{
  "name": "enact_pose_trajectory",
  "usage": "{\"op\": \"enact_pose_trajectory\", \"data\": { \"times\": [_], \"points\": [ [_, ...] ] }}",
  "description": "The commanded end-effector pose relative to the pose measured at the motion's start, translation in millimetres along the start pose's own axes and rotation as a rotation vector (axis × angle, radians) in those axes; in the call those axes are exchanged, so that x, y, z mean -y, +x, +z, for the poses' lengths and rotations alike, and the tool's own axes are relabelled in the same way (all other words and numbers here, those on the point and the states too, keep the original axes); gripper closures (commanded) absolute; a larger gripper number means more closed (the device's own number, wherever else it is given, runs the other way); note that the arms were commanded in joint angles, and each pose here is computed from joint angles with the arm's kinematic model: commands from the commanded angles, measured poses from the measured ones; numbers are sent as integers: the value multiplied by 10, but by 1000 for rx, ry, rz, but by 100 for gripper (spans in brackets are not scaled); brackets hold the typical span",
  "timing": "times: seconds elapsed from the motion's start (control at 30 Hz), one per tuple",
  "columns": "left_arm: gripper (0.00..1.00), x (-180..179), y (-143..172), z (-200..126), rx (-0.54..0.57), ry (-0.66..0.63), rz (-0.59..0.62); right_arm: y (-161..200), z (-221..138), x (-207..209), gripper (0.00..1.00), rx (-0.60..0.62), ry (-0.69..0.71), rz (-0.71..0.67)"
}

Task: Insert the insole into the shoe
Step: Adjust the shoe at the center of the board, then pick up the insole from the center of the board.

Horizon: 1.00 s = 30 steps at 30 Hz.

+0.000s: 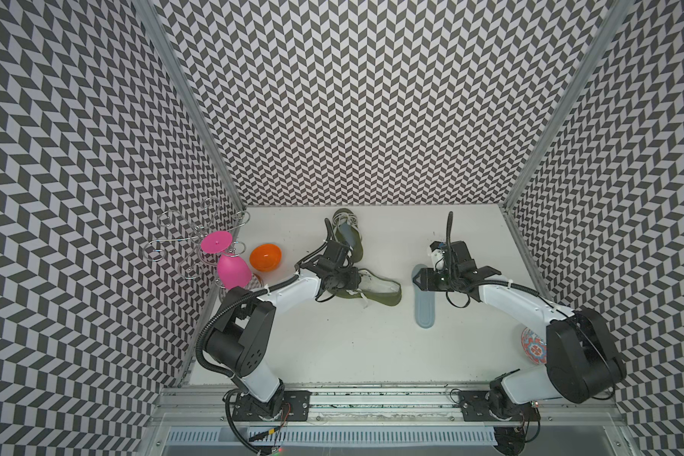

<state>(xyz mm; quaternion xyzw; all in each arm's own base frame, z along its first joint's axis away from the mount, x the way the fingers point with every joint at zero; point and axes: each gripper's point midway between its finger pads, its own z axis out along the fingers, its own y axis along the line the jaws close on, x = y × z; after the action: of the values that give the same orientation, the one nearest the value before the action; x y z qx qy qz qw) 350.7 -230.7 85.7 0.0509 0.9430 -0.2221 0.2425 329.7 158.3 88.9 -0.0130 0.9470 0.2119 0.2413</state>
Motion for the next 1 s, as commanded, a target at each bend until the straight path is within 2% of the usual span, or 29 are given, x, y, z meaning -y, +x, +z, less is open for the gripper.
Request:
{"op": "enact_pose_trajectory", "data": {
  "times": [0.0,0.23,0.6,0.97],
  "points": [
    [58,115,-268,-219,88,2,30,44,-103,287,52,38,111,68],
    [50,248,-366,-405,103,35,81,138,-112,552,54,37,195,99],
    [43,503,-581,-814,183,92,171,320,206,524,61,-39,115,111],
    [42,547,-770,-1101,261,60,197,366,401,576,87,-62,115,138]
  ]
}}
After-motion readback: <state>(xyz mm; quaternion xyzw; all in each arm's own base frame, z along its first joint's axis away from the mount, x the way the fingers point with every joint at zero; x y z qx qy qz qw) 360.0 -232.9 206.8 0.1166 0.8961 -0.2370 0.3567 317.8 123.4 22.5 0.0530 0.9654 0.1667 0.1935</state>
